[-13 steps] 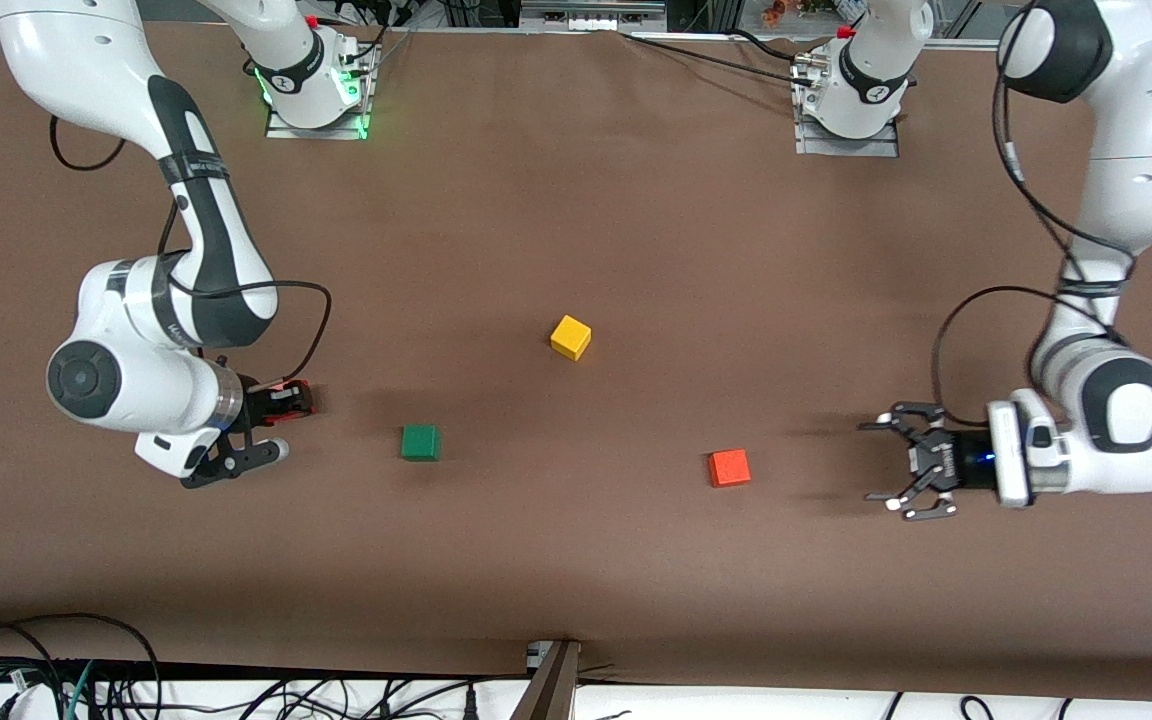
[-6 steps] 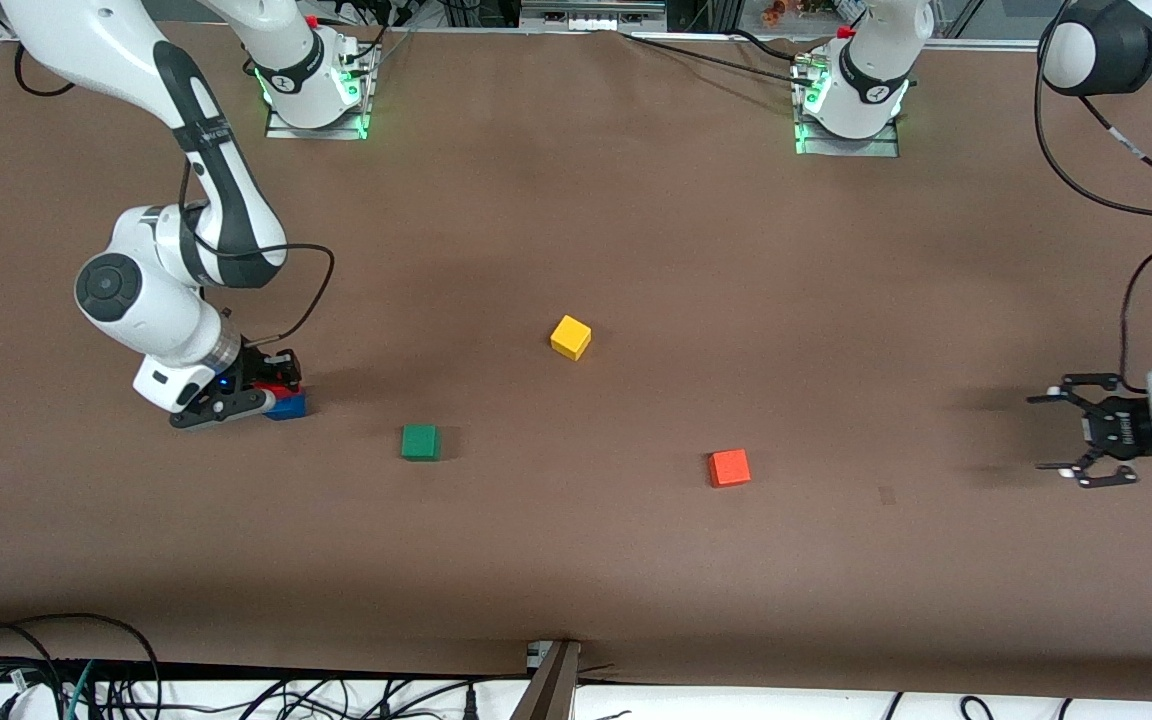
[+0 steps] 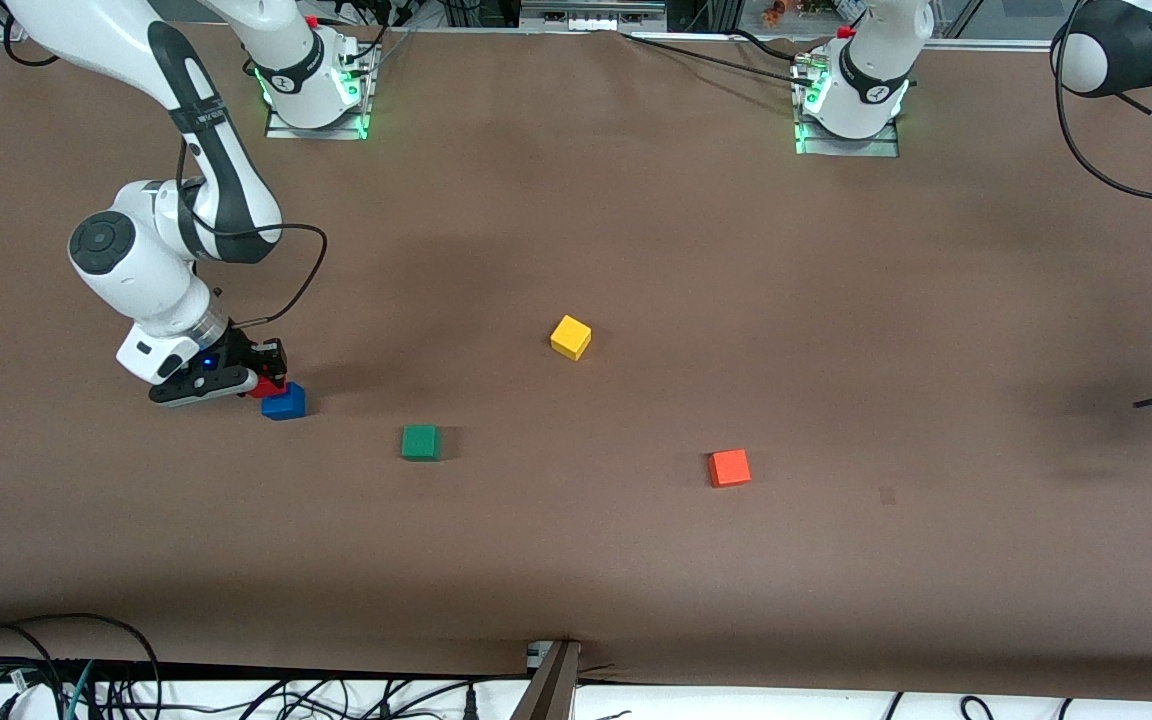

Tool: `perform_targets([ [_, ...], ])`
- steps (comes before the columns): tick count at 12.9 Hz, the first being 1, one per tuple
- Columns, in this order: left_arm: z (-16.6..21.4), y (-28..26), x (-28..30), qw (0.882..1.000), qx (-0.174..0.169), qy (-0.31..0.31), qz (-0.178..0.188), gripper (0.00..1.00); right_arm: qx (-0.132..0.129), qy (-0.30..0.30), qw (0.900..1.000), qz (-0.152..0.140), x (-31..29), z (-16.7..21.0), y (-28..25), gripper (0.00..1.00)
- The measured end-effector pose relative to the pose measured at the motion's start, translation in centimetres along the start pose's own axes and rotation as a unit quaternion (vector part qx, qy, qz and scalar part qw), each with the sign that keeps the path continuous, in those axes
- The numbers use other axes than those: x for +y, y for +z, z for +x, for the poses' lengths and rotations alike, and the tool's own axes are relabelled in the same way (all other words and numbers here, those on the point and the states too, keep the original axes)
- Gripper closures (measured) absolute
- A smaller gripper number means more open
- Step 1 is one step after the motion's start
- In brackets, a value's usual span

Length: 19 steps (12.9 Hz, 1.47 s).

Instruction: Pass red block to right arm, stack on blue

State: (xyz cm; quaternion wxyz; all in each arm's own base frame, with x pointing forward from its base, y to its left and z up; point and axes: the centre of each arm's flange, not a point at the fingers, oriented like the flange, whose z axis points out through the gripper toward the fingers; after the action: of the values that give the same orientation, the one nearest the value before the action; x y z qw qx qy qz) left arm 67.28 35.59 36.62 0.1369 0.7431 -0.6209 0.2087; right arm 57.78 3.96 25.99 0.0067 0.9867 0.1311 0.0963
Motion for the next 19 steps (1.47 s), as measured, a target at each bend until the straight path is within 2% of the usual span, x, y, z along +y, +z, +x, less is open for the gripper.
perform_targets([
  [2,1.9,-3.9,-0.2,0.999,-0.049,0.008,0.013,0.00,0.005,0.000,1.000,-0.001,0.0,-0.1,0.0,0.43],
  [5,7.1,-9.7,0.2,0.992,-0.123,-0.006,0.028,0.00,0.018,-0.002,1.000,-0.005,0.0,0.1,-0.1,0.43],
  [8,12.3,-15.7,2.1,0.983,-0.172,-0.042,0.045,0.00,0.019,-0.002,1.000,-0.006,0.0,0.0,0.4,0.43],
  [11,18.5,-19.6,4.3,0.979,-0.192,-0.052,0.052,0.00,0.016,-0.003,1.000,-0.006,-0.1,-0.2,1.1,0.43],
  [15,27.1,-23.2,8.4,0.963,-0.222,-0.140,0.060,0.00,0.019,-0.007,1.000,-0.006,-0.4,0.0,1.2,0.43],
  [19,33.4,-24.4,11.6,0.932,-0.232,-0.268,0.078,0.00,0.025,-0.008,1.000,-0.007,-0.4,0.5,0.8,0.43],
])
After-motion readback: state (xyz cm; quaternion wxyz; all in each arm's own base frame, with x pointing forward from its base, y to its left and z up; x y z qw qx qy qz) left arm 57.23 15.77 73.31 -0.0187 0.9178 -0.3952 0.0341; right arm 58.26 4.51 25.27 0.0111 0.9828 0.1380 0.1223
